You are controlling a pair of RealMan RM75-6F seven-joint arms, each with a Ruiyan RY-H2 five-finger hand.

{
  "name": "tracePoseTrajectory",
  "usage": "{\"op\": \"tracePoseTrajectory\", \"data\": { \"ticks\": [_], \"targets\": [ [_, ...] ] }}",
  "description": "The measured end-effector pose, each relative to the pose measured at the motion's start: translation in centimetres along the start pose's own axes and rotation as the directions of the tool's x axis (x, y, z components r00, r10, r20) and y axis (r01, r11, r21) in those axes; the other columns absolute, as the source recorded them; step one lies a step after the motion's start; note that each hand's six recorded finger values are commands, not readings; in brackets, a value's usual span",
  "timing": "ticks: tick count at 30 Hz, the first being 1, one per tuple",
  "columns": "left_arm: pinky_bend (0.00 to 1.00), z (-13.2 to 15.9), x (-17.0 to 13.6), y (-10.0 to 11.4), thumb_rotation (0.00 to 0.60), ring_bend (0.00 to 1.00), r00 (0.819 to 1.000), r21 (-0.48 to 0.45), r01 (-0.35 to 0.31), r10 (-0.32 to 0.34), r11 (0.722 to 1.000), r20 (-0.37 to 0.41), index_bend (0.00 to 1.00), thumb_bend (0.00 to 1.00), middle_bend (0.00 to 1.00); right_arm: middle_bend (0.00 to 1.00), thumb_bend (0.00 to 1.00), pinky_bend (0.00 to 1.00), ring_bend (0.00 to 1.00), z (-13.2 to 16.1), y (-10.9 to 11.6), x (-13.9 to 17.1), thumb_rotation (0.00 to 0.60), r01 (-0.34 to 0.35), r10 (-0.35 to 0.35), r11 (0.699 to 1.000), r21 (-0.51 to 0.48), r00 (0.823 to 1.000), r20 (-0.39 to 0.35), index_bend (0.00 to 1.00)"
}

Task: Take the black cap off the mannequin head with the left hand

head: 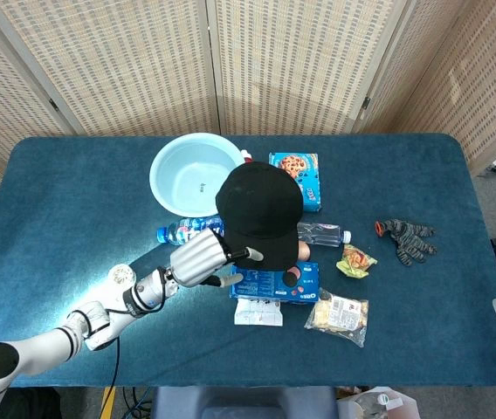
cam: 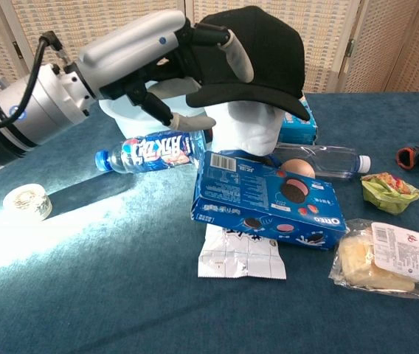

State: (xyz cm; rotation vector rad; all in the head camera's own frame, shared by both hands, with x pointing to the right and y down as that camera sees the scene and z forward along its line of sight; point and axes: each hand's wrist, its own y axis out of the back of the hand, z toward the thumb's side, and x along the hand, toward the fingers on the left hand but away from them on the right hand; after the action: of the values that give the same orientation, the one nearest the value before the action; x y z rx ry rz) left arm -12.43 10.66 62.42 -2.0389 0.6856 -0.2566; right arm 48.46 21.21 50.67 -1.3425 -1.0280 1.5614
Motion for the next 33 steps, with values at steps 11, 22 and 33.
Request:
{"op": "tracePoseTrajectory", "data": {
  "ticks": [11, 22, 33],
  "targets": [
    [1.0, -0.3, 2.6, -1.0, 0.6, 1.0, 0.999, -0.007, -0.041, 0.041, 0.999, -0.033, 0.42, 0.2, 1.0, 0.31, 0.26, 0.31, 0.25, -0.5, -0.1, -0.1, 0.6, -0.003, 0.003, 1.0, -0.003, 1.0, 0.012, 0.22],
    [1.0, -0.1, 3.5, -1.7, 0.6, 1.0, 0.999, 0.001, -0.038, 0.038, 0.999, -0.036, 0.52, 0.2, 1.0, 0.31, 0.26, 0.31, 0.25, -0.8, -0.1, -0.1, 0.6, 0.0, 0.0, 1.0, -0.007, 1.0, 0.017, 0.22],
    [1.0, -0.3, 3.4, -0.9, 0.6, 1.0, 0.995, 0.003, -0.081, 0.081, 0.997, -0.053, 0.61, 0.24, 1.0, 0.31, 0.26, 0.31, 0.25, -0.9, -0.1, 0.1, 0.6, 0.002, -0.002, 1.0, -0.011, 1.0, 0.02, 0.22]
  ]
}}
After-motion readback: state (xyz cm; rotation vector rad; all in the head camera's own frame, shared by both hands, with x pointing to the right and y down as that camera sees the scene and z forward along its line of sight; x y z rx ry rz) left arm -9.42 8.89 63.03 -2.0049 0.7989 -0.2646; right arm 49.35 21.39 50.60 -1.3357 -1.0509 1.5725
